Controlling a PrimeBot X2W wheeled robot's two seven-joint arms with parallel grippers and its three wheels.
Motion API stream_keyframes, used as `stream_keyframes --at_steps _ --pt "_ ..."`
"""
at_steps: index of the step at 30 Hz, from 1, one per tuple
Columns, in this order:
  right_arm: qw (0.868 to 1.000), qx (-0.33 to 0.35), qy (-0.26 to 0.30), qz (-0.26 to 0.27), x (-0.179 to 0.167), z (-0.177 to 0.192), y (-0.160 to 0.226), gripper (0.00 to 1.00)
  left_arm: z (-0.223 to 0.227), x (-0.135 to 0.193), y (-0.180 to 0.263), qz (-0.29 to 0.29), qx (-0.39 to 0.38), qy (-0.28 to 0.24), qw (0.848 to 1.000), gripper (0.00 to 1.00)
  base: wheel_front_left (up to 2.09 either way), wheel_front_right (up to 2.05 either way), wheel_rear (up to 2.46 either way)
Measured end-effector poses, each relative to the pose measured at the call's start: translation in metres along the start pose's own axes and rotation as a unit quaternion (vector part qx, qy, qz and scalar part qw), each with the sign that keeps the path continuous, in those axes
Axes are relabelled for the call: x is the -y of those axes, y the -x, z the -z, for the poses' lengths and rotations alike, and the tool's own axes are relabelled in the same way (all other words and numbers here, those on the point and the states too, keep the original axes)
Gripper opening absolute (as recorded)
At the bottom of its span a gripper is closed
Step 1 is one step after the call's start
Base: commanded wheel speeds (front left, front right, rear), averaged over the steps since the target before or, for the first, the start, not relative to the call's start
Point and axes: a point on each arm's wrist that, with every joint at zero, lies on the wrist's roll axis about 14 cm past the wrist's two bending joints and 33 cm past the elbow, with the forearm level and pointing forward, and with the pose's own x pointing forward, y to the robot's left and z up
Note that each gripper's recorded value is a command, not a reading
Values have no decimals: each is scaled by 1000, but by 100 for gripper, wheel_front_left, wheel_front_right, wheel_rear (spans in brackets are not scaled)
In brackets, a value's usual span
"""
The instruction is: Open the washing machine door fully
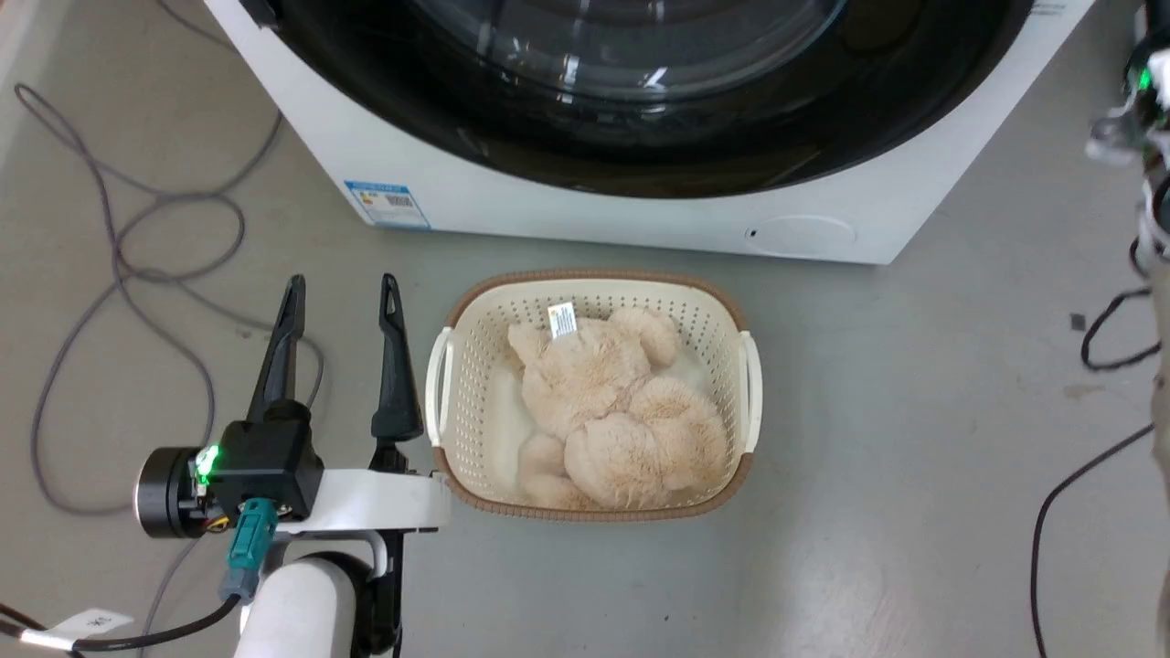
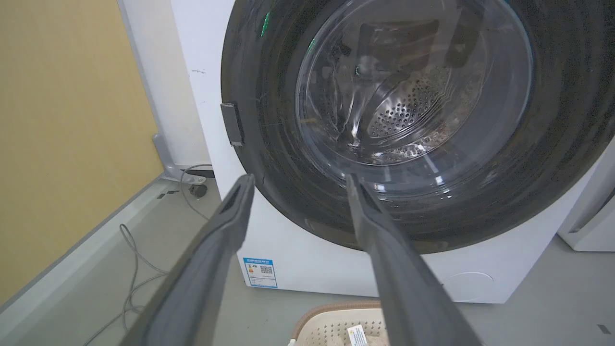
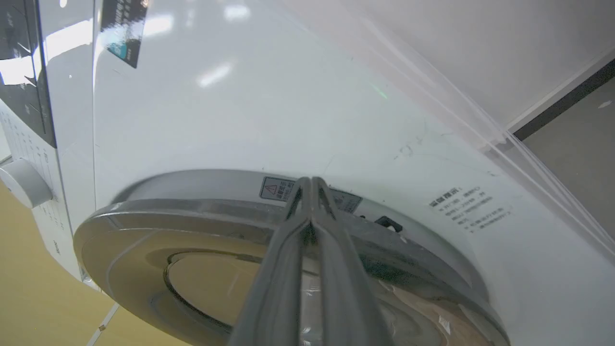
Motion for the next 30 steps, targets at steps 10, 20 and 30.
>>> stream_keyframes --at_steps 10,20,30 --pt "999 -47 -8 -6 -4 22 -34 0 5 -4 -9 -11 6 -3 1000 100 0 0 0" --pt "993 -114 -21 0 3 39 -44 0 8 -2 -16 -14 13 -5 1000 100 0 0 0" --pt "980 -192 -50 -9 -1 54 -50 0 9 -1 -21 -15 21 -7 1000 100 0 0 0"
